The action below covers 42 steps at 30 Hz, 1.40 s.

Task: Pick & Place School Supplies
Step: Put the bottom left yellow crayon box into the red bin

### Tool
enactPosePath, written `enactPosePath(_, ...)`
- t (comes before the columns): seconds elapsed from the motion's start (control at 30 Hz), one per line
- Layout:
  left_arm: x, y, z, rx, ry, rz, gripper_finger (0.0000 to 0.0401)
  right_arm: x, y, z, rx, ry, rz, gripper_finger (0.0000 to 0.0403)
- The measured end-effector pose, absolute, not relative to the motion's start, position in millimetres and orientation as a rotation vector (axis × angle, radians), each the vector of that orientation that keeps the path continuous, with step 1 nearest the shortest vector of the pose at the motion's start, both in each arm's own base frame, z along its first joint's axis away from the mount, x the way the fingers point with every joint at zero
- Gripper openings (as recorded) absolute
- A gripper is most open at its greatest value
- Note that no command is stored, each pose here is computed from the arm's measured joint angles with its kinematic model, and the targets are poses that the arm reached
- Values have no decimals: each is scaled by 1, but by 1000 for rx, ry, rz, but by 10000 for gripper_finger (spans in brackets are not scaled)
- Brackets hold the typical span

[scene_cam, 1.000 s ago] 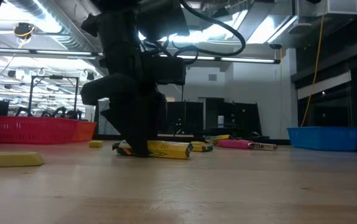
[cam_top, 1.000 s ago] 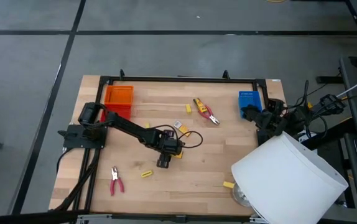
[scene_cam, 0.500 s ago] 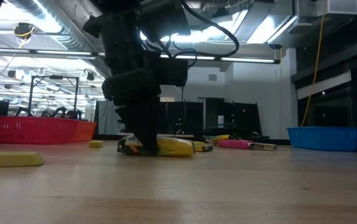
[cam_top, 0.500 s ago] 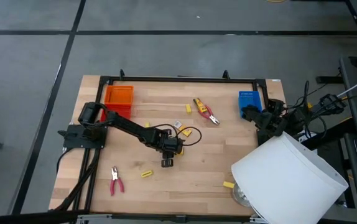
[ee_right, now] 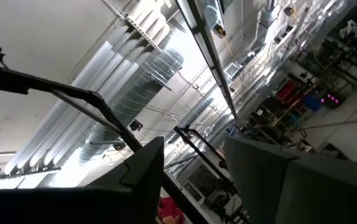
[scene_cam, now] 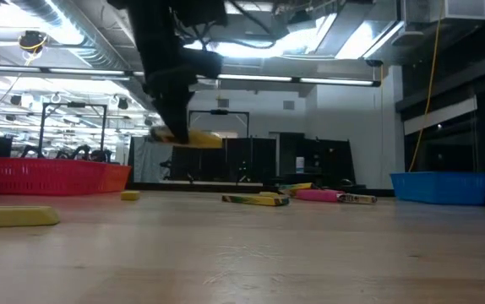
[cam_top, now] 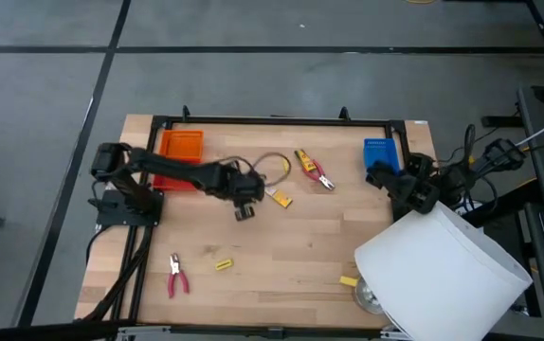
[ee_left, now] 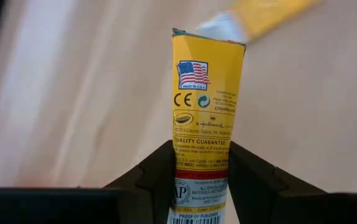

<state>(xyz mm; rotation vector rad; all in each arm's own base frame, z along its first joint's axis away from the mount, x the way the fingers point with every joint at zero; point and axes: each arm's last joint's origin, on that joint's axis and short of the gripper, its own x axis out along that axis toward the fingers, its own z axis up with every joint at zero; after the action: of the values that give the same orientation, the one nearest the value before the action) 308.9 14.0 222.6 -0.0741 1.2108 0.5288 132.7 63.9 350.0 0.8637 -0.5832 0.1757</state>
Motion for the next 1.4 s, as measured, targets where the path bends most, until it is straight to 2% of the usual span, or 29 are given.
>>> enactPosePath(0.13,278,36,231,-205,1215,683,131,133,68,367,802,-610,175,173)
enactPosePath(0.37,202,42,217,-562,1137,911,131,130,72,373,781,-608,163,173)
enactPosePath(0.73,137,35,219,-990,739,1286,130,130,71,373,806,-607,122,173)
enactPosePath(0.93,124,34,219,-1149,580,1505,120,130,71,373,805,-608,109,173)
enactPosePath(1.27,128,37,216,-1368,201,1727,126,130,71,373,787,-608,87,173)
enactPosePath(1.4,135,44,214,-1437,104,1752,127,130,71,373,784,-608,86,173)
